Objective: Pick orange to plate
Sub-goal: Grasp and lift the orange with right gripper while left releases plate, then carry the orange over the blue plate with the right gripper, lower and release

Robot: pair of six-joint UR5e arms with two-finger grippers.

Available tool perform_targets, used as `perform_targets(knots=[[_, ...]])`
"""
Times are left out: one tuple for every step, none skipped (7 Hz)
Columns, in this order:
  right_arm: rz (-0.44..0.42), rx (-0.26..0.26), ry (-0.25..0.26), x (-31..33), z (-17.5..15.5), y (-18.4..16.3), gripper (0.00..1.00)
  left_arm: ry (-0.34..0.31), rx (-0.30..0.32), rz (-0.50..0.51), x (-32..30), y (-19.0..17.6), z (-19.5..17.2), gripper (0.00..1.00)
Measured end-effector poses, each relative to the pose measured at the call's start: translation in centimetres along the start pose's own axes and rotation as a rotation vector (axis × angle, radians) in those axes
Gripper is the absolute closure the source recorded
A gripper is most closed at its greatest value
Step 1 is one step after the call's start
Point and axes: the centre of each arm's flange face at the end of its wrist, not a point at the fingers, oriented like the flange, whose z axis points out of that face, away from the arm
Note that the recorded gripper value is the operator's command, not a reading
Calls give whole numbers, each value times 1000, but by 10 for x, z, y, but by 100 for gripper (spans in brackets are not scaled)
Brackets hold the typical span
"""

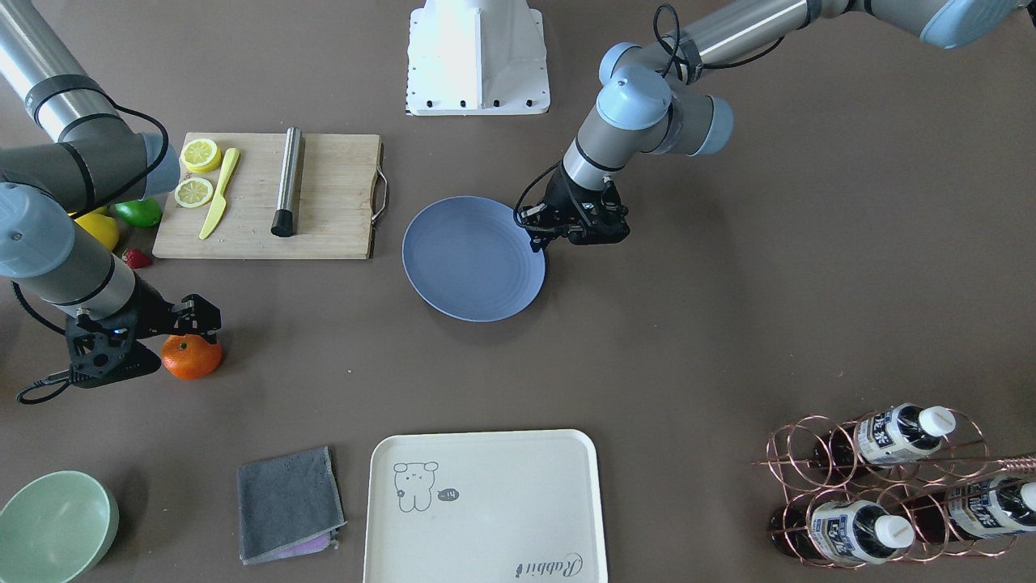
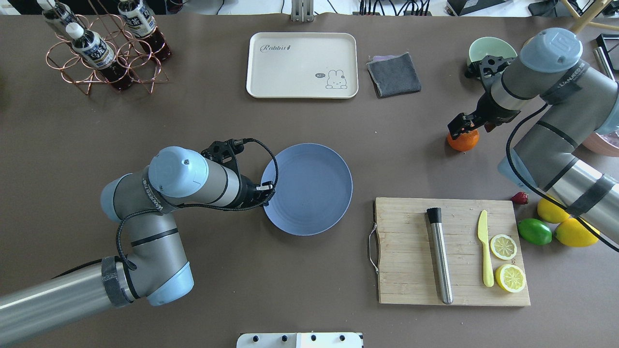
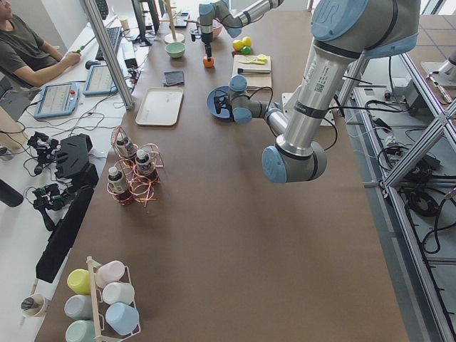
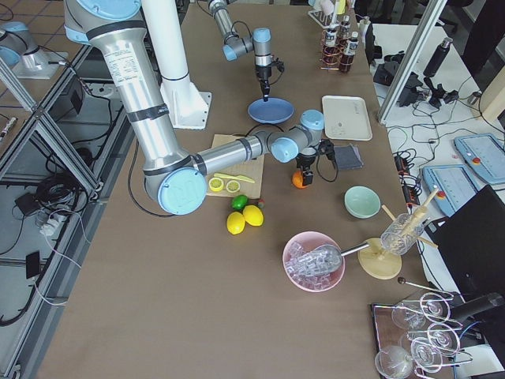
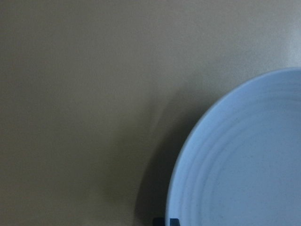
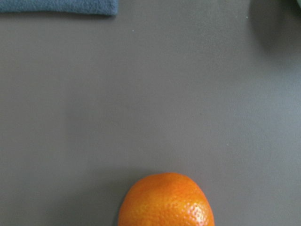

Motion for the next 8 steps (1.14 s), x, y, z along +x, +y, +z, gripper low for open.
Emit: perform_targets(knots=[[-3, 3, -3, 6, 8, 2, 77, 7, -3, 4, 5, 3, -1, 18], [3, 11, -10, 7, 13, 0, 100, 15, -3, 6, 9, 4, -3, 3], [17, 20, -21, 3, 11, -2, 100, 25, 0, 7, 13, 2, -8, 3], [26, 32, -39, -9, 3, -7, 100, 38, 9, 6, 15, -3, -17, 3], [51, 50, -70, -36, -14, -14, 100, 52, 19, 4, 13, -12, -31, 3], [90, 60, -107, -75, -30, -15, 100, 59, 17, -4, 5, -27, -48, 3], [140, 60, -147, -126, -46, -12, 100, 63, 5, -21, -8, -49, -70, 3], [199, 58, -183, -186, -58, -6, 100, 64, -2, -31, -28, -71, -94, 3]])
